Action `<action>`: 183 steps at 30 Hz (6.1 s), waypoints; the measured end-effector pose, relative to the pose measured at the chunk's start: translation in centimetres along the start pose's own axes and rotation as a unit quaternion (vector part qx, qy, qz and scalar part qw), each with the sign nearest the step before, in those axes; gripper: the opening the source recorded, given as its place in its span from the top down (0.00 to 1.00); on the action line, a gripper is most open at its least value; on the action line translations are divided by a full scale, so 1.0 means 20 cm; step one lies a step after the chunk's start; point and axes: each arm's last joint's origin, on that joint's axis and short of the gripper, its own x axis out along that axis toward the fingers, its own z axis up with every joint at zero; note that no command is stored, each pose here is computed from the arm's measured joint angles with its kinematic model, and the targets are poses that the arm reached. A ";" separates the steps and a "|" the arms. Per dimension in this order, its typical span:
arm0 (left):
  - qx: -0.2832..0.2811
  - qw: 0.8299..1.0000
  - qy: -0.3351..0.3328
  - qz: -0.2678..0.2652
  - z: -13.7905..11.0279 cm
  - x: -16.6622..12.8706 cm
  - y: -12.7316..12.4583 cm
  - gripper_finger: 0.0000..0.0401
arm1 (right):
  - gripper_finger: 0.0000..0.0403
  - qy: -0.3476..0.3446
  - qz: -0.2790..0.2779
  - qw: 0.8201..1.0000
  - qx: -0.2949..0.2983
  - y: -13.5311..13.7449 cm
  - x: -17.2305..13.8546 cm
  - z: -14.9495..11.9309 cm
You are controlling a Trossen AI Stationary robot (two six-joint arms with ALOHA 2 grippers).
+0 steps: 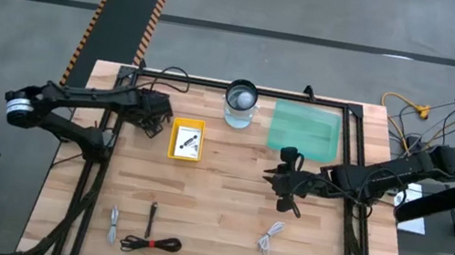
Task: Pick and place items into bin
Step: Put the right white charger adapter into the black bin, then put the white cable charger into the light blue bin
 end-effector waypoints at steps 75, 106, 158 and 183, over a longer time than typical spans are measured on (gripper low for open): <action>0.130 0.877 -0.325 -0.330 0.10 -0.30 -0.16 0.39 | 0.47 0.010 0.397 0.917 -0.047 0.39 0.23 -0.24; 0.130 0.877 -0.325 -0.330 0.10 -0.30 -0.16 0.39 | 0.96 0.003 -0.108 0.991 -0.085 0.03 0.01 -0.11; 0.051 0.865 -0.099 -0.489 -0.17 -0.41 -0.44 0.39 | 0.66 -0.050 -0.074 0.966 0.243 -0.48 0.04 -0.27; -0.218 0.848 0.412 -0.252 -0.79 -0.52 -0.68 0.40 | 0.68 -0.068 -0.081 0.966 0.236 -0.45 0.40 -0.29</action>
